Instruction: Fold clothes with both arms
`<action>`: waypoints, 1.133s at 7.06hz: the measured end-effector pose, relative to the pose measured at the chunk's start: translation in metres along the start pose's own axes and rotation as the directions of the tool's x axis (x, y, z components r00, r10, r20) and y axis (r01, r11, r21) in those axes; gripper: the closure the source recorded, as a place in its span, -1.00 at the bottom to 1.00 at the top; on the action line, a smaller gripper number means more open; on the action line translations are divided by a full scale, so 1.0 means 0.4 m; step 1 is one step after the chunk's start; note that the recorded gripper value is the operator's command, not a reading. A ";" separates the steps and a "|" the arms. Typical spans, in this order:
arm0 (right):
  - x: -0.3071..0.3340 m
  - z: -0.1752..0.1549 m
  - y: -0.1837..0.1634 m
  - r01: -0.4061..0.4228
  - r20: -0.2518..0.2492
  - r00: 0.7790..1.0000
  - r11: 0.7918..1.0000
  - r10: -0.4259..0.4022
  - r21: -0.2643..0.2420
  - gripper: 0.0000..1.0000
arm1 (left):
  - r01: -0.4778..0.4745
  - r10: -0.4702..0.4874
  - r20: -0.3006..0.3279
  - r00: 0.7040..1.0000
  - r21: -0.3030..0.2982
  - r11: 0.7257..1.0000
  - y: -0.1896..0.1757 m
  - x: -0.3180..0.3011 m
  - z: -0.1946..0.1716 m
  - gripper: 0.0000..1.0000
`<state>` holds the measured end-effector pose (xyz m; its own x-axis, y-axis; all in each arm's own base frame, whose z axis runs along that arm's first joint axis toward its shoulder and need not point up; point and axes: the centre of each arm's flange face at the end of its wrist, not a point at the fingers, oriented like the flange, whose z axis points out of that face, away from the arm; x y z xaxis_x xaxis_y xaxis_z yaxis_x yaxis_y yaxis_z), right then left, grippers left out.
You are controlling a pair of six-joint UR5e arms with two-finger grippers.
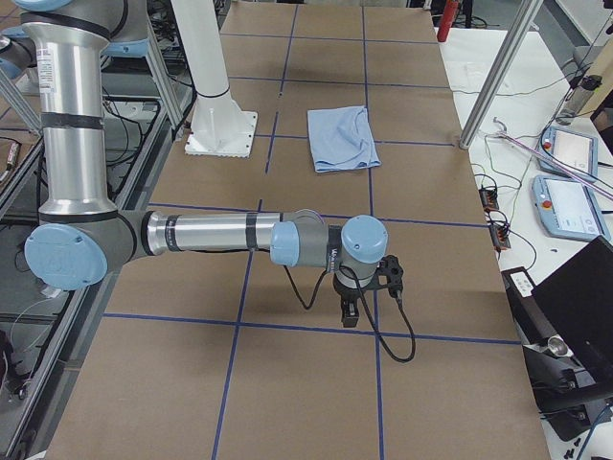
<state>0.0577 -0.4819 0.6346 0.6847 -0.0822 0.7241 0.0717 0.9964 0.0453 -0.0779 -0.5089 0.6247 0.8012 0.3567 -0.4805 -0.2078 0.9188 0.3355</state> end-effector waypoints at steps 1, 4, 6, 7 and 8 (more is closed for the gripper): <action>0.008 0.007 0.009 -0.008 0.001 1.000 1.000 0.008 -0.006 -1.00 | 0.071 -0.071 -0.013 0.997 0.006 0.997 0.002 0.013 -0.011 -1.00; 0.022 0.022 0.021 -0.022 0.001 1.000 1.000 0.022 -0.019 -1.00 | 0.215 -0.214 -0.152 0.965 -0.016 0.977 0.056 0.062 0.018 -1.00; 0.027 0.027 0.031 -0.026 0.001 1.000 0.999 0.026 -0.023 -1.00 | 0.243 -0.246 -0.177 0.953 -0.037 0.969 0.056 0.100 0.041 -1.00; 0.031 0.031 0.039 -0.028 -0.001 1.000 0.999 0.028 -0.026 -1.00 | 0.252 -0.255 -0.181 0.950 -0.039 0.967 0.047 0.118 0.046 -1.00; 0.033 0.033 0.044 -0.029 -0.001 1.000 0.999 0.029 -0.027 -1.00 | 0.257 -0.260 -0.183 0.948 -0.039 0.966 0.044 0.126 0.048 -1.00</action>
<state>0.0583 -0.4651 0.6539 0.6875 -0.0534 0.7242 0.0717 0.9974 0.0054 -0.0305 -0.4780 0.6222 0.7109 0.1305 -0.6911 -0.0167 0.9855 0.1689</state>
